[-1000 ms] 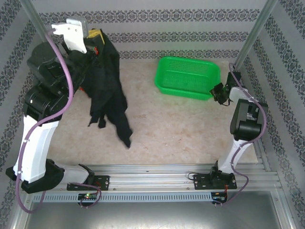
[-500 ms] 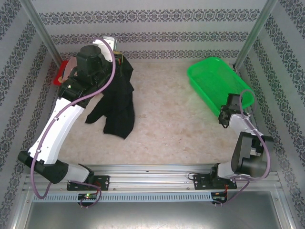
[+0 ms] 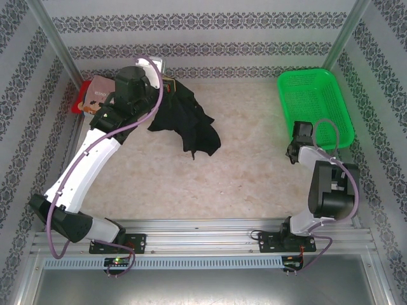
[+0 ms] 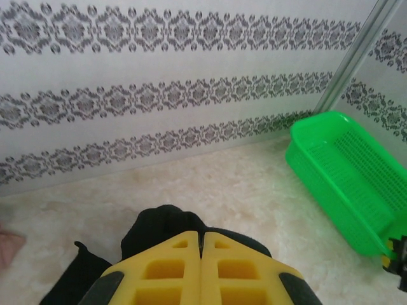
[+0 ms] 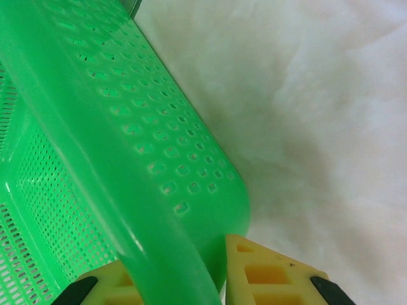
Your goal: Fold and stack the t-shirts
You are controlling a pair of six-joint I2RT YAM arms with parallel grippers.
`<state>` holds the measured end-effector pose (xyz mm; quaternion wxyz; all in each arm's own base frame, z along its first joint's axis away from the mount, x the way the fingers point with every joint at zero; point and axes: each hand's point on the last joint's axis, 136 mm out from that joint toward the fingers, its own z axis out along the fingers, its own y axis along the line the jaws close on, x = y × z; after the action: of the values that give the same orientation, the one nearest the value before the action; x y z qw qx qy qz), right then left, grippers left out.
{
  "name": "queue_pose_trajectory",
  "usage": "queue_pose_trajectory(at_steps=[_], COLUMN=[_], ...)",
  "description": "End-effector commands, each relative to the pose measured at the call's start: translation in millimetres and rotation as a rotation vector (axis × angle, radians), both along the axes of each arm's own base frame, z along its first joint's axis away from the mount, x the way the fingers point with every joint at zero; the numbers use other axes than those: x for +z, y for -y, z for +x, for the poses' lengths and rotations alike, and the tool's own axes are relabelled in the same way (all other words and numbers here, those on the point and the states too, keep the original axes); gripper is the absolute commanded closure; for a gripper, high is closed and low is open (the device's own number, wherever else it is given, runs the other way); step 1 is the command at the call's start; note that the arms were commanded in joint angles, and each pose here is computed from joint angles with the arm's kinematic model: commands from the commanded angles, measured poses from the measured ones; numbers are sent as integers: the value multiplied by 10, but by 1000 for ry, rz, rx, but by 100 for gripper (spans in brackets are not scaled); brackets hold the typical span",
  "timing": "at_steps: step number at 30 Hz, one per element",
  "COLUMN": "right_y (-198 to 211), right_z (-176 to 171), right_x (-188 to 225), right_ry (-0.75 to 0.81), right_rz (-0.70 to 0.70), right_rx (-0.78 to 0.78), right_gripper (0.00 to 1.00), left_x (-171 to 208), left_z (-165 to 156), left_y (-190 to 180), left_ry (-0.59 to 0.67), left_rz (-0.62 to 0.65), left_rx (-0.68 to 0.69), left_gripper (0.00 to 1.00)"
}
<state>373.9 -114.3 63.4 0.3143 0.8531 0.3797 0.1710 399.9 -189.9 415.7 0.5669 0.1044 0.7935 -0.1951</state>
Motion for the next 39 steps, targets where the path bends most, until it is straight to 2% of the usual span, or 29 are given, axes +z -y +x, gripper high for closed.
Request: queue_pose_trajectory(at_steps=[1,4,6,8,11,15,18,22,26,31,33,35,39], right_y=[31,41,33,-17,-164,-342,-475,-850,-1619,-2679,-3071,-3322,-3447], right_z=[121,225,342,477,594,511,471,448,241,-224,-367,-390,-246], right_x=[-42,-47,-2,64,114,127,246,633,843,687,650,657,560], right_ry=[48,43,54,63,76,89,111,69,69,162,242,355,500], right_rz=[63,63,53,53,75,87,59,-91,-217,-276,-325,-319,-229], right_rx=[-112,-111,-73,-1,115,177,285,678,1189,1745,1906,1955,1873], right_gripper=[100,100,83,59,45,30,26,22,17,17,18,18,18], left_x=[26,-121,-240,-359,-517,-686,-770,-732,-735,-713,-722,-768,-971], left_z=[27,29,40,60,81,127,167,175,198,199,169,147,104], left_y=[183,335,431,474,549,624,672,693,620,586,601,582,424], left_ry=[21,-10,-39,-75,-117,-160,-194,-196,-214,-241,-253,-273,-352], left_rz=[-77,-104,-121,-137,-163,-190,-211,-237,-254,-307,-314,-314,-368], left_rx=[-56,-103,-137,-146,-168,-181,-188,-191,-162,-158,-173,-169,-103], left_gripper=[100,100,100,100,100,100,100,100,100,100,100,100,100])
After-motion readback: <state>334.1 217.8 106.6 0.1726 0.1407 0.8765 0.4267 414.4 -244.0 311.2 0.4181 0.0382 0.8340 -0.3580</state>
